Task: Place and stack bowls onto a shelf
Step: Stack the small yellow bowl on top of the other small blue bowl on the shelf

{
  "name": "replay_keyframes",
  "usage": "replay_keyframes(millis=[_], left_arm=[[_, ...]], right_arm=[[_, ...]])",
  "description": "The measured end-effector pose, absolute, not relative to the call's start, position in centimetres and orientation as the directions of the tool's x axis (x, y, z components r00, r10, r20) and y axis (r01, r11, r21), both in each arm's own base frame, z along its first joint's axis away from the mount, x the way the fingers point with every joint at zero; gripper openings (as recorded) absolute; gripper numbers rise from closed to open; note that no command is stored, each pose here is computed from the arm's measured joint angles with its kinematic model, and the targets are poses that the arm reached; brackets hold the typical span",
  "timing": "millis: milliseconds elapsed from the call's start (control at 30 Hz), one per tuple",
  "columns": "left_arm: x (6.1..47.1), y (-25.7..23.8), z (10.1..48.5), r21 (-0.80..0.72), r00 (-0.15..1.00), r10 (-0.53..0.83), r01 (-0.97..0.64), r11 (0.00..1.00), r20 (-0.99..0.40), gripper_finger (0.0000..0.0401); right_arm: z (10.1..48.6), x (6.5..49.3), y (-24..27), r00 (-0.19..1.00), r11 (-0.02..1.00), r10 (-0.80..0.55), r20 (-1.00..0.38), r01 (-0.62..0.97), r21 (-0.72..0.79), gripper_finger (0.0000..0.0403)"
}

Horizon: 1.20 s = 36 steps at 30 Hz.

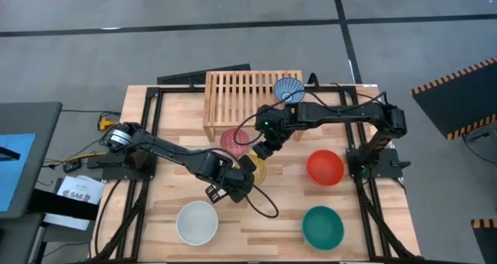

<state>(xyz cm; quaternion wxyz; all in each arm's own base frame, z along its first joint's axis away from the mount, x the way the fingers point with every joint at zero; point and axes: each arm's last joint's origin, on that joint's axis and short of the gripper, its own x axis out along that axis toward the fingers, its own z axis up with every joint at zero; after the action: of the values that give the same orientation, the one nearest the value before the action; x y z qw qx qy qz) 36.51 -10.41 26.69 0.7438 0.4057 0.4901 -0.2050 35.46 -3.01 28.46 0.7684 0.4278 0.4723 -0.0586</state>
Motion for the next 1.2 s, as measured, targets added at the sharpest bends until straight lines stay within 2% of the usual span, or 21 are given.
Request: replay_keyframes(millis=[133, 400, 533, 667, 833, 933, 1100, 1200], left_arm=[[36.7, -10.0, 26.7, 0.409, 0.442, 0.099, 0.691, 0.596, -0.892, 0.0000], [36.7, -9.8, 26.7, 0.400, 0.436, 0.105, 0.667, 0.628, -0.894, 0.0000], [36.0, -9.5, 26.9, 0.361, 0.391, 0.118, 0.638, 0.681, -0.913, 0.0000], [35.1, -8.6, 28.7, 0.363, 0.425, 0.114, 0.568, 0.739, -0.898, 0.0000], [34.6, -4.8, 32.9, 0.424, 0.597, 0.136, 0.372, 0.826, -0.790, 0.0000], [34.7, -1.4, 35.6, 0.453, 0.676, 0.191, 0.234, 0.860, -0.712, 0.0000], [36.0, 3.7, 37.6, 0.526, 0.692, 0.292, 0.148, 0.838, -0.660, 0.0000], [37.7, 5.8, 38.0, 0.542, 0.701, 0.300, 0.145, 0.828, -0.646, 0.0000]], right_arm=[[28.6, 35.3, -3.4, 0.546, 0.676, 0.359, -0.757, 0.407, 0.615, 0.0143], [29.5, 34.2, -4.6, 0.554, 0.718, 0.366, -0.748, 0.343, 0.606, 0.0143], [32.2, 31.8, -5.0, 0.597, 0.757, 0.341, -0.727, 0.284, 0.588, 0.0143], [35.2, 28.7, -4.6, 0.649, 0.802, 0.254, -0.717, 0.272, 0.531, 0.0143], [38.4, 24.8, -3.1, 0.724, 0.855, 0.151, -0.673, 0.245, 0.456, 0.0143], [39.4, 22.6, -2.4, 0.736, 0.864, 0.066, -0.674, 0.296, 0.407, 0.0143], [40.7, 19.5, -2.0, 0.758, 0.846, -0.041, -0.651, 0.373, 0.380, 0.0143], [41.3, 18.4, -2.1, 0.780, 0.832, -0.079, -0.620, 0.394, 0.390, 0.0141]])
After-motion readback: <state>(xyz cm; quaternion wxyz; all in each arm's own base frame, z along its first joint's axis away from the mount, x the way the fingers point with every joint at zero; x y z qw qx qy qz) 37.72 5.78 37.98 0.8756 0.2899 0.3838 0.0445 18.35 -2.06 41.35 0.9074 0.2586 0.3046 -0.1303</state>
